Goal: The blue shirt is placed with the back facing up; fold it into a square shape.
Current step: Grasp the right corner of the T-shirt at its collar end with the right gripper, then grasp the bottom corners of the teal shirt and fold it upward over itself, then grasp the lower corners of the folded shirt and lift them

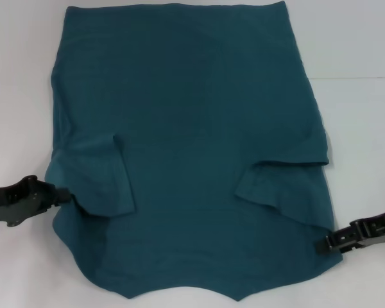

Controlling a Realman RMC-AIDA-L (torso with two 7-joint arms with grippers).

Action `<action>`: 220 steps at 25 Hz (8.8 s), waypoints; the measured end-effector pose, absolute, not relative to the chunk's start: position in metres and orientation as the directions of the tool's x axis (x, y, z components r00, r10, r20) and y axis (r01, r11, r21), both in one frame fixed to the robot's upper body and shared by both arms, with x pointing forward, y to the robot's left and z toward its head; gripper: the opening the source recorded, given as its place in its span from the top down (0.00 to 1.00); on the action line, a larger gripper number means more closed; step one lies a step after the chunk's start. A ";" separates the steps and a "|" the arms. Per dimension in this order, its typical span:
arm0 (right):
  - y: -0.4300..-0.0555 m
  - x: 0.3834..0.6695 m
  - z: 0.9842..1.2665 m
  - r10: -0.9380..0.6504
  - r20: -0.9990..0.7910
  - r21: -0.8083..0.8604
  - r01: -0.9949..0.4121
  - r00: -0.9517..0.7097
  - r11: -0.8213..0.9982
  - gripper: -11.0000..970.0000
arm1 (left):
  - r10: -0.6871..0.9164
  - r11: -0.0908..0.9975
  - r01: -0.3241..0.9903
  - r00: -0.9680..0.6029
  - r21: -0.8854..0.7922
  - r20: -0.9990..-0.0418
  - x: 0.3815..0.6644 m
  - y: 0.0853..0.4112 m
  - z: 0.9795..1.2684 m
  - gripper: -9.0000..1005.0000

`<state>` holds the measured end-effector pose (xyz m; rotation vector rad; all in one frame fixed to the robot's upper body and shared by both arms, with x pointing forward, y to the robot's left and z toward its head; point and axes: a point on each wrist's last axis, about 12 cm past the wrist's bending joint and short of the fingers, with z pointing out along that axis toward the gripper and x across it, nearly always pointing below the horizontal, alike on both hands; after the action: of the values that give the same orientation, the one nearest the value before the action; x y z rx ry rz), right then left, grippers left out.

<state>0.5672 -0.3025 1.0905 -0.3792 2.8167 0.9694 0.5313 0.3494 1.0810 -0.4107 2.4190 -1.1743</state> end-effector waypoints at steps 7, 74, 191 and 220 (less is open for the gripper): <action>-0.290 0.571 1.090 -0.212 -0.220 0.587 -0.303 -0.952 0.751 0.24 | -0.433 0.601 -0.080 -0.869 -0.795 -0.241 0.532 0.350 1.082 0.96; -0.336 0.582 1.126 0.137 -0.395 0.739 -0.225 -0.908 0.635 0.89 | -0.347 0.626 0.022 -0.887 -0.779 -0.304 0.574 0.339 1.117 0.96; -0.337 0.559 1.083 0.443 -0.497 0.805 -0.207 -0.747 0.555 0.42 | -0.450 0.796 -0.014 -0.683 -0.605 -0.576 0.603 0.315 1.052 0.40; -0.364 0.598 1.122 0.301 -0.523 0.683 -0.181 -0.797 0.708 0.41 | -0.417 0.815 0.018 -0.675 -0.579 -0.608 0.613 0.316 1.065 0.99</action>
<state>0.5981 -0.3642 1.1215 0.0911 2.2860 1.0027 0.6130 0.3157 1.0651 -0.2911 2.2174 -0.7168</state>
